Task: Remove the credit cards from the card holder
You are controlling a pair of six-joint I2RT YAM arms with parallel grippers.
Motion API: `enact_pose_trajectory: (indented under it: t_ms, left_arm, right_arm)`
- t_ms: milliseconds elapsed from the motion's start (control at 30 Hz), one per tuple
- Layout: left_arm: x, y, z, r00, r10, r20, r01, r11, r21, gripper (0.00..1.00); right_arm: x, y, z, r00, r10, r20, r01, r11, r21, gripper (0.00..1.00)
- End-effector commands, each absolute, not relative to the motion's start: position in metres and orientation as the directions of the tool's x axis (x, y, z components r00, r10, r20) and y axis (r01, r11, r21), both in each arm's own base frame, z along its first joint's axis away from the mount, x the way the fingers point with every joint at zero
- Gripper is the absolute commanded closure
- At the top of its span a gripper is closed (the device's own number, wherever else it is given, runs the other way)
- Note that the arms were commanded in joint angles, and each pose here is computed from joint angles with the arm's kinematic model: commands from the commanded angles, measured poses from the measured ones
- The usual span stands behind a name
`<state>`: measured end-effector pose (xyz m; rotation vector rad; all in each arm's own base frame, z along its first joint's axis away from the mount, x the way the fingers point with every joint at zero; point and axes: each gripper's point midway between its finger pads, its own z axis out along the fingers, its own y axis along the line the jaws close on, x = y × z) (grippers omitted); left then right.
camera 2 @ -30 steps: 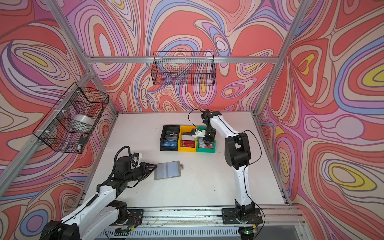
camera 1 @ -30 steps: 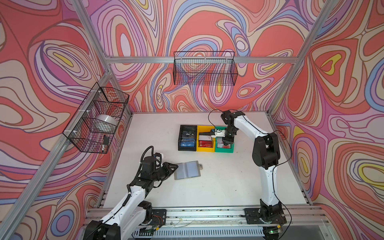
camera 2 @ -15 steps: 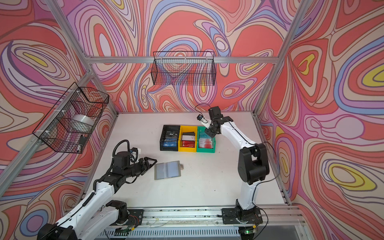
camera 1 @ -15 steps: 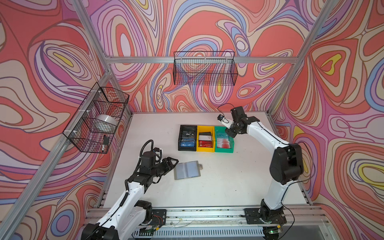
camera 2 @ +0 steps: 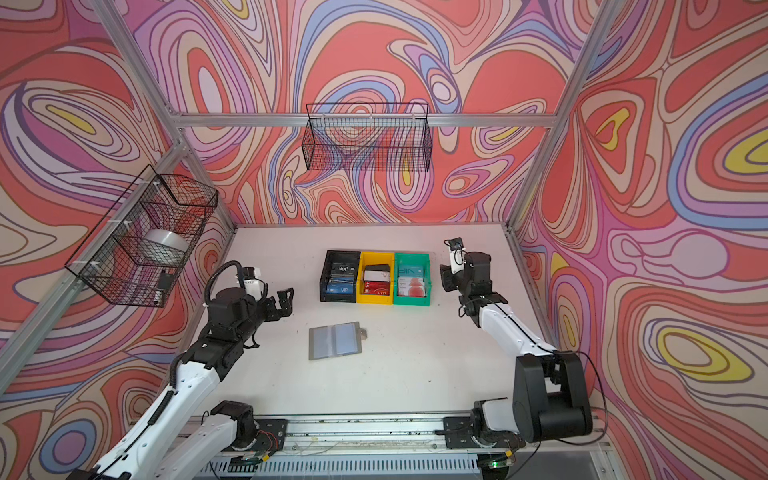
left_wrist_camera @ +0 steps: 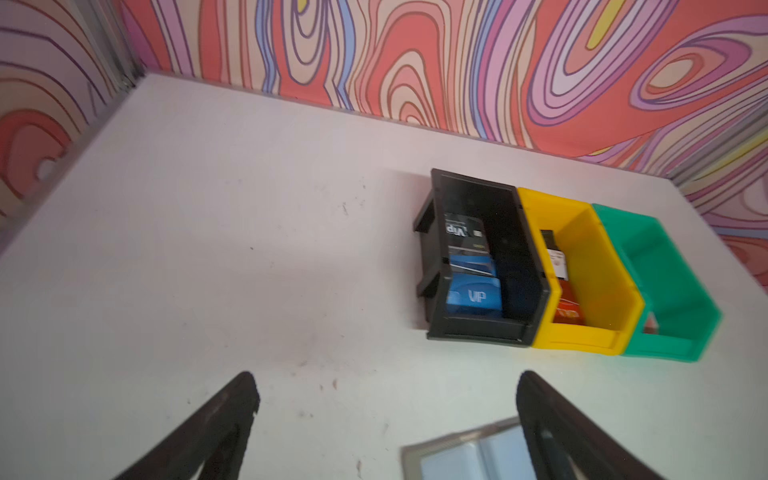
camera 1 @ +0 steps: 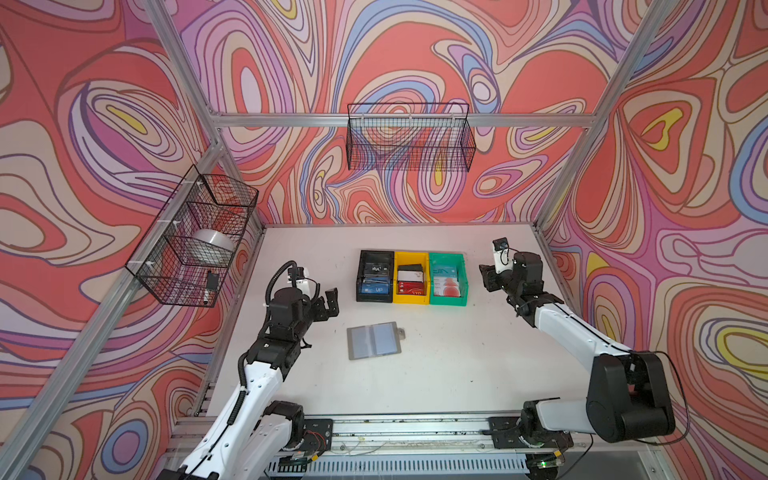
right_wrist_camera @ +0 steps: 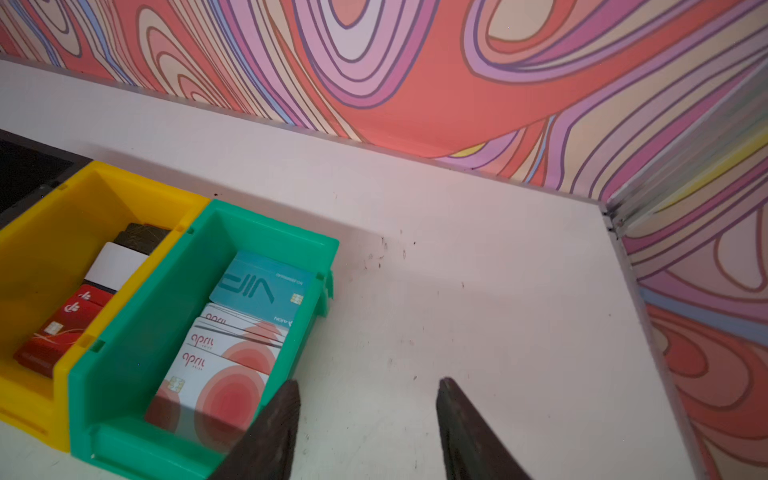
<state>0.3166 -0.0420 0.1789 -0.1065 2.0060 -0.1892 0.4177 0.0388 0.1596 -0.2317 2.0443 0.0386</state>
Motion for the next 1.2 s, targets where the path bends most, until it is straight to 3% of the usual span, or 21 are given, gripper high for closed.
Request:
enact_pose_trajectory:
  t_ms: [0,233,300,467,733,967,1133,1167]
  left_arm:
    - [0.335,-0.009,0.186,-0.262,-0.019,-0.965,-0.086,0.996,0.004,0.0]
    - [0.362,0.004,0.147,-0.254,-0.046,-0.966,-0.097,0.995,-0.022,0.0]
    - [0.365,0.007,0.135,-0.322,-0.042,-0.946,-0.108,0.994,-0.008,0.0]
    - [0.366,0.012,0.122,-0.286,-0.024,-0.958,-0.12,0.993,0.011,0.0]
    - [0.376,0.016,0.101,-0.213,-0.022,-0.977,-0.119,0.993,0.004,0.0]
    - [0.389,0.016,0.088,-0.358,-0.03,-0.933,-0.117,0.993,0.013,0.0]
    - [0.389,0.024,0.09,-0.336,-0.045,-0.941,-0.167,0.986,0.012,0.0]
    - [0.39,0.024,0.091,-0.326,-0.042,-0.944,-0.168,0.986,0.014,0.0]
  right_arm:
    - [0.43,0.032,0.175,-0.311,-0.023,-0.95,-0.131,0.991,0.019,0.44]
    - [0.426,0.019,0.153,-0.252,0.051,-0.966,-0.122,0.989,0.084,0.43]
    - [0.427,0.017,0.151,-0.26,0.023,-0.965,-0.119,0.991,0.056,0.43]
    - [0.425,0.018,0.127,-0.299,0.017,-0.954,-0.132,0.99,0.059,0.45]
    - [0.419,0.018,0.098,-0.246,0.009,-0.969,-0.138,0.989,0.044,0.45]
    - [0.422,0.017,0.094,-0.269,0.019,-0.963,-0.131,0.99,0.057,0.41]
    - [0.423,0.017,0.095,-0.265,0.017,-0.964,-0.131,0.99,0.054,0.35]
    - [0.423,0.017,0.095,-0.263,0.017,-0.965,-0.131,0.99,0.053,0.18]
